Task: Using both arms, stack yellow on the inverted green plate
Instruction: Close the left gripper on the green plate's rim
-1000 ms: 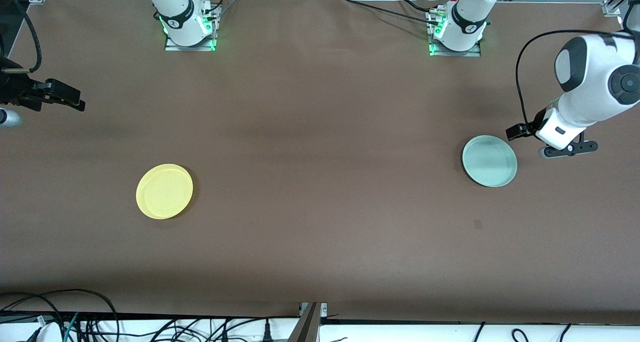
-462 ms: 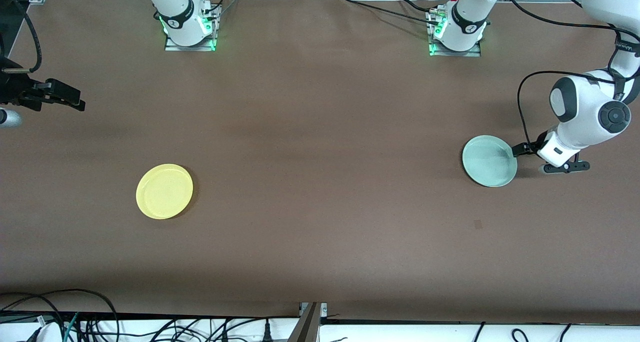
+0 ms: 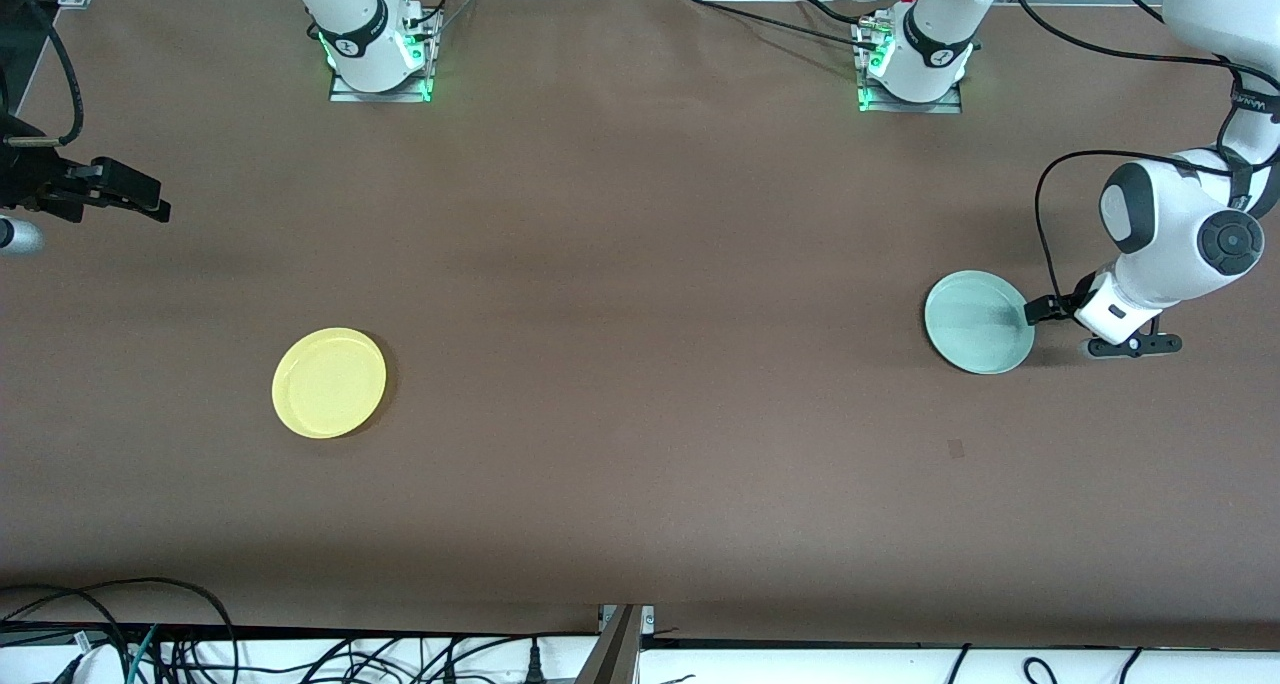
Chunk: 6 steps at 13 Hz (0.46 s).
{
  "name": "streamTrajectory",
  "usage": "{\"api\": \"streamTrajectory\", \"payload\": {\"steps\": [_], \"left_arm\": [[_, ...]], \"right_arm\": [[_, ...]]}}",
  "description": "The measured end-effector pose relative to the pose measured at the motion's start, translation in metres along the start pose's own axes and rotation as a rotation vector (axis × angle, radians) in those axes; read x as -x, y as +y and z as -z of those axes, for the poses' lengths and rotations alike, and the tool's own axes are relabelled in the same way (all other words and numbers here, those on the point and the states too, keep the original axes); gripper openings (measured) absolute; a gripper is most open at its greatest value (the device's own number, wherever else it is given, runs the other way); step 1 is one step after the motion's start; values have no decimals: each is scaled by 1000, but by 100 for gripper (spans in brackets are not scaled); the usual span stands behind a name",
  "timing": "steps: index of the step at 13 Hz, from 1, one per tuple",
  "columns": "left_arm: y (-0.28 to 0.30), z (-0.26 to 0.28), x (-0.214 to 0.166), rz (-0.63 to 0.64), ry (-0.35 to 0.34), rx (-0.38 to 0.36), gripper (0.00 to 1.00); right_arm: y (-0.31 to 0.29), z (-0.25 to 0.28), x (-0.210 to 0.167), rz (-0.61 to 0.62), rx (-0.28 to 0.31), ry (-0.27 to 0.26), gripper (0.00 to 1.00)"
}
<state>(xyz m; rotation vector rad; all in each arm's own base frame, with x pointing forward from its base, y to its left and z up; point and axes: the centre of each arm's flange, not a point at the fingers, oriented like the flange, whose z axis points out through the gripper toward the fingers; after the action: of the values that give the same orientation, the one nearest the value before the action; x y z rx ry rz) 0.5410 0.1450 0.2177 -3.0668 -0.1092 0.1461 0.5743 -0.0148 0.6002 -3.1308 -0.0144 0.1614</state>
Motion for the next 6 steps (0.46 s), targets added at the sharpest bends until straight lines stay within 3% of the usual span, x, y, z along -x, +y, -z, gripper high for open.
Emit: {"api": "streamTrajectory", "payload": {"steps": [6], "left_arm": [[-2,-16,-15,15,-11,9,100]], "right_arm": [[0,0,0,0,0,-1,100]]}}
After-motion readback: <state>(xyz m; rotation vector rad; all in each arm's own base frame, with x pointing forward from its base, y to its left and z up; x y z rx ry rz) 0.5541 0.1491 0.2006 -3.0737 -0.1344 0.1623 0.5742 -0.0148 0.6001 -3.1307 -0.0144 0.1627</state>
